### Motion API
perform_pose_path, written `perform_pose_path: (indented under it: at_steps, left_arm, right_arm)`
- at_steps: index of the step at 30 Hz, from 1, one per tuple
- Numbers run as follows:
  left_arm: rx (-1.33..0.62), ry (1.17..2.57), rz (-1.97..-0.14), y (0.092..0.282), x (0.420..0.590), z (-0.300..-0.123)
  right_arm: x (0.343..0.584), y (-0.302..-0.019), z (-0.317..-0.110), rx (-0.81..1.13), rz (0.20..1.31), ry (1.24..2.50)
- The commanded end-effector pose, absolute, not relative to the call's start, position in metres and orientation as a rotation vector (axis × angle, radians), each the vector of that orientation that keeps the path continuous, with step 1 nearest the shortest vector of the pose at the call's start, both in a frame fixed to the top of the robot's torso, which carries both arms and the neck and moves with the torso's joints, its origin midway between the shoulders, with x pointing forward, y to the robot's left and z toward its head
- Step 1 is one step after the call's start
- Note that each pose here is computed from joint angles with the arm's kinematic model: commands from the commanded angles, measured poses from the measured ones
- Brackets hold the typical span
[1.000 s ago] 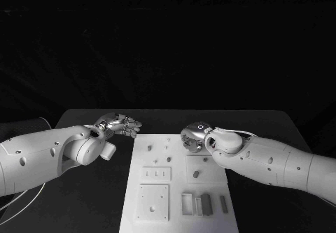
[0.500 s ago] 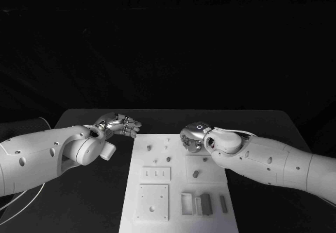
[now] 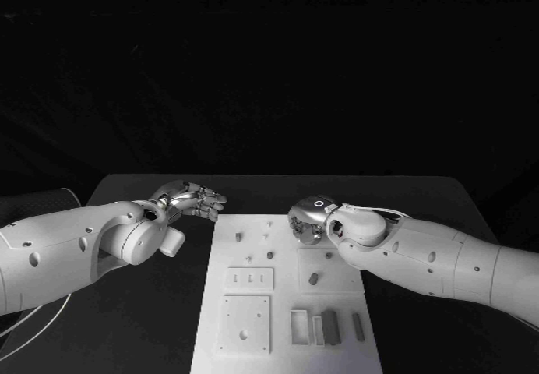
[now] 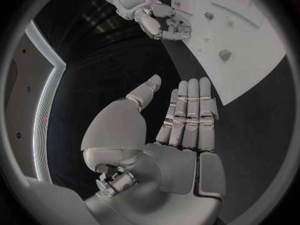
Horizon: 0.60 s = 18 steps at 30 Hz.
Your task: Assemble the parts on the task board
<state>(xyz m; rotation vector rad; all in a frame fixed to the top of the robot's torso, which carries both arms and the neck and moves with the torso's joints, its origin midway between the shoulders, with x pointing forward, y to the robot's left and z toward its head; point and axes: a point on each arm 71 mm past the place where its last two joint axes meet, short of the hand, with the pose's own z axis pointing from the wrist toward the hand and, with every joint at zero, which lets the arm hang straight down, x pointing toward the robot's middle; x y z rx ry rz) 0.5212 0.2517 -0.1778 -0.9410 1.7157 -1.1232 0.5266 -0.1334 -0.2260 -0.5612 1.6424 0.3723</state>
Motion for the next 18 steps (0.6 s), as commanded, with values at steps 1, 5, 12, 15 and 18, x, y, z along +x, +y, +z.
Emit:
perform_pose_path:
  at_steps: [1, 5, 12, 15, 18]
  left_arm:
    - [-0.926, 1.721, -1.138, 0.249, 0.521, -0.176]
    - [-0.927, 1.72, -1.136, 0.25, 0.521, -0.176]
    - [-0.926, 1.718, -1.136, 0.25, 0.521, -0.175]
    - [-0.926, 1.717, -1.135, 0.251, 0.521, -0.175]
    - [-0.925, 1.715, -1.134, 0.251, 0.521, -0.174]
  right_arm:
    - [0.523, -0.134, -0.237, -0.584, 0.342, 1.691]
    - [0.521, -0.134, -0.236, -0.582, 0.345, 1.687]
    - [0.517, -0.131, -0.229, -0.586, 0.352, 1.671]
    - [0.517, -0.127, -0.222, -0.59, 0.353, 1.648]
    - [0.518, -0.12, -0.215, -0.592, 0.359, 1.622]
